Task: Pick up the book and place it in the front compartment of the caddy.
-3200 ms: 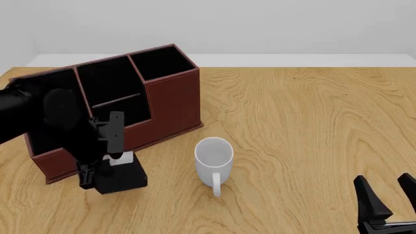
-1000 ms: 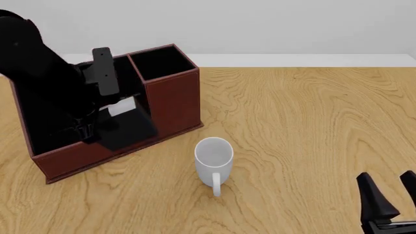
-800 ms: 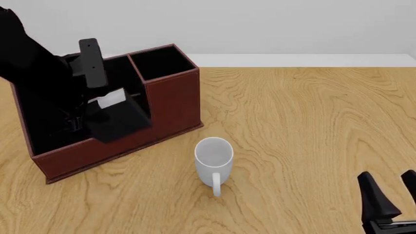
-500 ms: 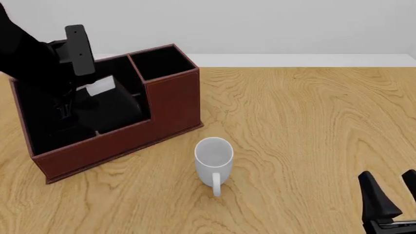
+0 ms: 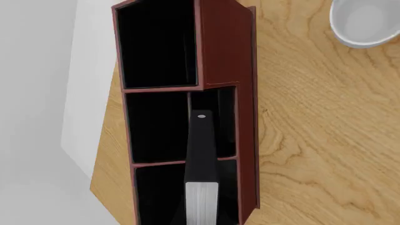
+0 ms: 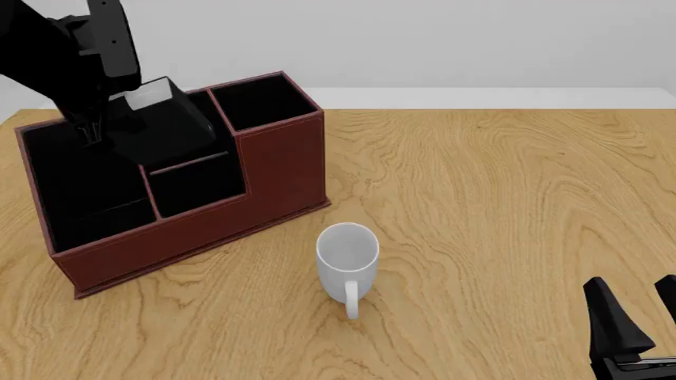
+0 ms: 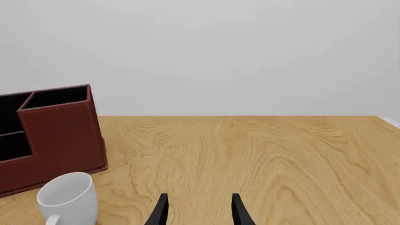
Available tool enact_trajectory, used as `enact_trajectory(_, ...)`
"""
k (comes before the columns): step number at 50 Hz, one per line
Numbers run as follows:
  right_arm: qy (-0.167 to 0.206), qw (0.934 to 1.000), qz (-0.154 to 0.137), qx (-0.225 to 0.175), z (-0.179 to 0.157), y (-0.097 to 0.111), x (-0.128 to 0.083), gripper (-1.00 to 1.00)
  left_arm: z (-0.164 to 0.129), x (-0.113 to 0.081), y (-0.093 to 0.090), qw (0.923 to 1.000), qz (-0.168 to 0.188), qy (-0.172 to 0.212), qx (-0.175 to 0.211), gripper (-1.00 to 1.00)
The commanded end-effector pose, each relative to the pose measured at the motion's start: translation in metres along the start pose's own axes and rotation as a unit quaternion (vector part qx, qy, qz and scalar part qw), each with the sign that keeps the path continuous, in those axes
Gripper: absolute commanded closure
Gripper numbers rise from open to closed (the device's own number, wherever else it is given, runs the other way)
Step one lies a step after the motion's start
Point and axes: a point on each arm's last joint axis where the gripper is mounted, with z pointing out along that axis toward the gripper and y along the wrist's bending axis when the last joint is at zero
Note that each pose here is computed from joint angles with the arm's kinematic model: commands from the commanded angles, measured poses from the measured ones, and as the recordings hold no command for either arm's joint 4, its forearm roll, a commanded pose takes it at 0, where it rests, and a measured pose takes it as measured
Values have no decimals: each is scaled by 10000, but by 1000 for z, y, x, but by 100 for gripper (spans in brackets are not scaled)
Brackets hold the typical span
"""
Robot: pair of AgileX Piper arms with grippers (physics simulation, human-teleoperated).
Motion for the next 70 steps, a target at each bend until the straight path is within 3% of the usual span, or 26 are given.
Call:
enact_trajectory(1, 16, 10000, -23, 6, 0, 0, 2, -100, 4, -6, 17, 9999, 60, -32, -141, 100)
enact_trajectory(8, 28, 10000, -51, 30, 0, 0, 3, -100, 16, 1, 27, 9999, 29, 93, -112, 100)
enact_trajectory(10, 33, 10000, -53, 36, 0, 0, 3, -100, 19, -6, 27, 9999, -58, 39, -83, 100)
enact_trajectory(25, 107, 9999, -110, 45, 1, -1, 7, -100, 44, 20, 37, 9991, -100, 397, 127, 100)
enact_trajectory(46, 240, 9995, -203, 87, 4, -1, 9, -100, 73, -6, 52, 9995, -60, 262, 180, 100)
enact_trajectory(70, 409, 9987, -267, 153, 15, -2, 10, -100, 130, 2, 71, 9979, -94, 472, 441, 100)
